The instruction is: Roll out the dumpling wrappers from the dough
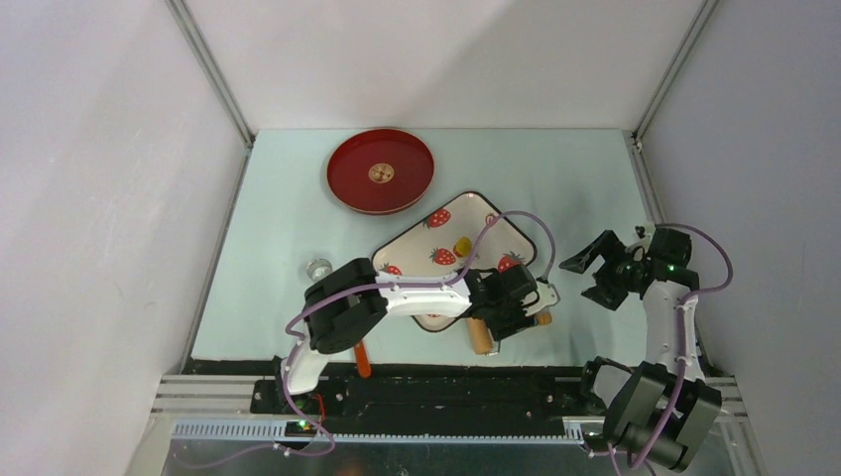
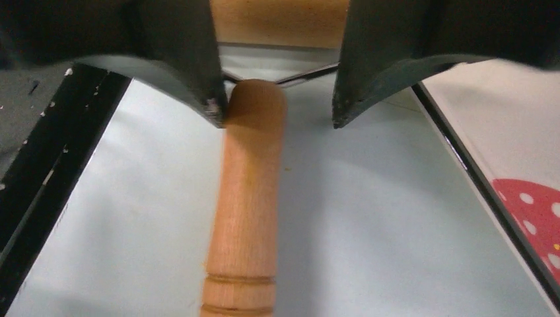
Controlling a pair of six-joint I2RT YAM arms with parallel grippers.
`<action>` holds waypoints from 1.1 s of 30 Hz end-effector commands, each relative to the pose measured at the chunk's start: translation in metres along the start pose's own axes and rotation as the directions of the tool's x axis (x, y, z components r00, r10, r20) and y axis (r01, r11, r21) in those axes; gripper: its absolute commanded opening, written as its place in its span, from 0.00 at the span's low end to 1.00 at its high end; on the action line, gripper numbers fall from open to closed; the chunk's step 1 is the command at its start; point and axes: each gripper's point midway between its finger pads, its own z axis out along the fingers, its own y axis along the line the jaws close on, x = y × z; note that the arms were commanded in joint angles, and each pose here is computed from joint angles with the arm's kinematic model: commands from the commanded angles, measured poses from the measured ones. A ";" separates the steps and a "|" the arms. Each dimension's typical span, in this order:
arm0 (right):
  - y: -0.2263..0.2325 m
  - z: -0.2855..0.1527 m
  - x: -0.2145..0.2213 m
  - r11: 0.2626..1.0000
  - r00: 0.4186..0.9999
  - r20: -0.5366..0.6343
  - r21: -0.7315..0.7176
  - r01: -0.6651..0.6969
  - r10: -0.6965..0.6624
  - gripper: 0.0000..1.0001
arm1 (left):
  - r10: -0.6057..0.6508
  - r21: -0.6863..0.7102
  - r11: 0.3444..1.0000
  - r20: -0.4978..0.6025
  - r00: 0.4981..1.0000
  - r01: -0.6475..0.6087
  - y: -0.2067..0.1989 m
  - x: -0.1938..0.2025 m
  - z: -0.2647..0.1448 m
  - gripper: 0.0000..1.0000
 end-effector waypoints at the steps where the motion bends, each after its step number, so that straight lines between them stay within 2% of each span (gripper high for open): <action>1: 0.006 -0.007 -0.005 0.999 0.999 0.024 -0.041 -0.025 0.026 0.95 | 0.040 -0.044 0.998 -0.047 0.998 -0.042 0.008 0.010 0.012 0.43; 2: 0.006 -0.009 -0.005 0.999 0.999 0.030 -0.046 -0.029 0.031 0.95 | 0.041 -0.037 0.998 -0.050 0.998 -0.043 0.007 0.011 0.013 0.36; 3: 0.008 -0.010 -0.006 0.998 0.999 0.033 -0.052 -0.028 0.030 0.95 | 0.044 -0.034 0.998 -0.052 0.998 -0.046 0.006 0.013 0.013 0.20; 5: 0.009 -0.012 -0.007 0.998 0.998 0.046 -0.058 -0.029 0.031 0.95 | 0.046 -0.031 0.998 -0.043 0.998 -0.047 0.005 0.011 0.009 0.04; 7: 0.010 -0.014 -0.009 0.998 0.998 0.056 -0.064 -0.030 0.033 0.96 | 0.036 -0.041 0.998 -0.024 0.999 -0.037 0.006 0.005 0.001 0.00; 14: 0.017 -0.021 -0.012 0.995 0.995 0.092 -0.099 -0.030 0.039 0.96 | -0.009 -0.065 0.998 0.158 0.987 0.019 0.008 -0.046 -0.058 0.00; 21: 0.033 -0.027 -0.011 0.985 0.996 0.092 -0.174 -0.001 0.018 0.96 | -0.060 -0.064 0.994 0.376 0.925 0.090 0.019 -0.071 -0.123 0.00; 27: 0.071 -0.028 0.005 0.951 0.995 0.021 -0.291 0.101 -0.099 0.96 | -0.103 -0.087 0.982 0.507 0.856 0.170 0.035 -0.049 -0.164 0.00; 28: 0.078 -0.028 0.008 0.945 0.993 0.014 -0.303 0.120 -0.121 0.96 | -0.097 -0.100 0.978 0.553 0.828 0.181 0.041 -0.051 -0.181 0.00; 29: 0.092 -0.027 0.014 0.930 0.986 -0.005 -0.334 0.154 -0.165 0.96 | -0.097 -0.122 0.974 0.535 0.839 0.190 0.044 -0.032 -0.177 0.00; 33: 0.136 -0.032 0.038 0.864 0.955 -0.074 -0.450 0.226 -0.289 0.95 | -0.099 -0.160 0.960 0.575 0.812 0.231 0.058 0.005 -0.205 0.00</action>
